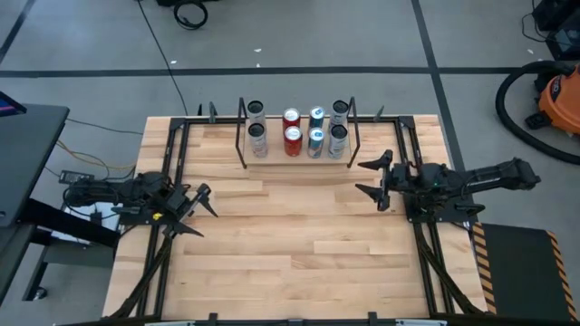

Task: Place canned beverage on shelf
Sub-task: Return to Home Position

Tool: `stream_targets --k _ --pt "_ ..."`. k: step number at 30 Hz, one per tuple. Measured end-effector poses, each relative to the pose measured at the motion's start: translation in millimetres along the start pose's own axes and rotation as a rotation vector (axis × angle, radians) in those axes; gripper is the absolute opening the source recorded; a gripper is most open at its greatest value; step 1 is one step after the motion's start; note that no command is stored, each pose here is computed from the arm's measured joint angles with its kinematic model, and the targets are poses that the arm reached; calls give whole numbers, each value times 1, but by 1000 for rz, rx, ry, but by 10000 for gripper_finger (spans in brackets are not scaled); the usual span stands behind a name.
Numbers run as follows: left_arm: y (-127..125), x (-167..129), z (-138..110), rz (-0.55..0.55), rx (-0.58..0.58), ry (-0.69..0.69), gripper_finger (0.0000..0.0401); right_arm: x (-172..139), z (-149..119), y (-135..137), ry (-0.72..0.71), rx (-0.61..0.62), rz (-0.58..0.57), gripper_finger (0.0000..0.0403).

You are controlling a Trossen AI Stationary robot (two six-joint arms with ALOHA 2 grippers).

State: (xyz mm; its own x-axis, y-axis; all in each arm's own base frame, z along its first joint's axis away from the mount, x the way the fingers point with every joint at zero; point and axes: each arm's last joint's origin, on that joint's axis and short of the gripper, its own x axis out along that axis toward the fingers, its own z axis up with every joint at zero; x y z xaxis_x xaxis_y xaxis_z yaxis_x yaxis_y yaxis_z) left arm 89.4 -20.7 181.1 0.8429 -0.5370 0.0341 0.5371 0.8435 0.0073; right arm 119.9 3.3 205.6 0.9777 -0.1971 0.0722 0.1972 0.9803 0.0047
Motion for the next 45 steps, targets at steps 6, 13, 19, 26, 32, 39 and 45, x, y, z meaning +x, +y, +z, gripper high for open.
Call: stream_targets --k 6,13,19,26,32,39,45 --pt "0 0 -3 -1 35 27 317 -1 -4 1 39 -10 33 336" --pt "0 0 -4 -2 64 47 317 -2 -13 1 130 3 36 336" --pt "0 0 -5 -2 78 63 317 -2 -17 1 172 -21 36 336" --pt "2 0 -6 76 143 79 317 -4 -25 0 249 -24 34 336" --pt "6 -1 -8 212 32 88 317 -5 -29 0 290 -23 30 336" --pt "7 -1 -8 255 8 92 317 -7 -52 -3 303 -15 -55 336" --pt "9 -2 -9 311 6 101 317 -8 -60 -3 298 10 -63 336"
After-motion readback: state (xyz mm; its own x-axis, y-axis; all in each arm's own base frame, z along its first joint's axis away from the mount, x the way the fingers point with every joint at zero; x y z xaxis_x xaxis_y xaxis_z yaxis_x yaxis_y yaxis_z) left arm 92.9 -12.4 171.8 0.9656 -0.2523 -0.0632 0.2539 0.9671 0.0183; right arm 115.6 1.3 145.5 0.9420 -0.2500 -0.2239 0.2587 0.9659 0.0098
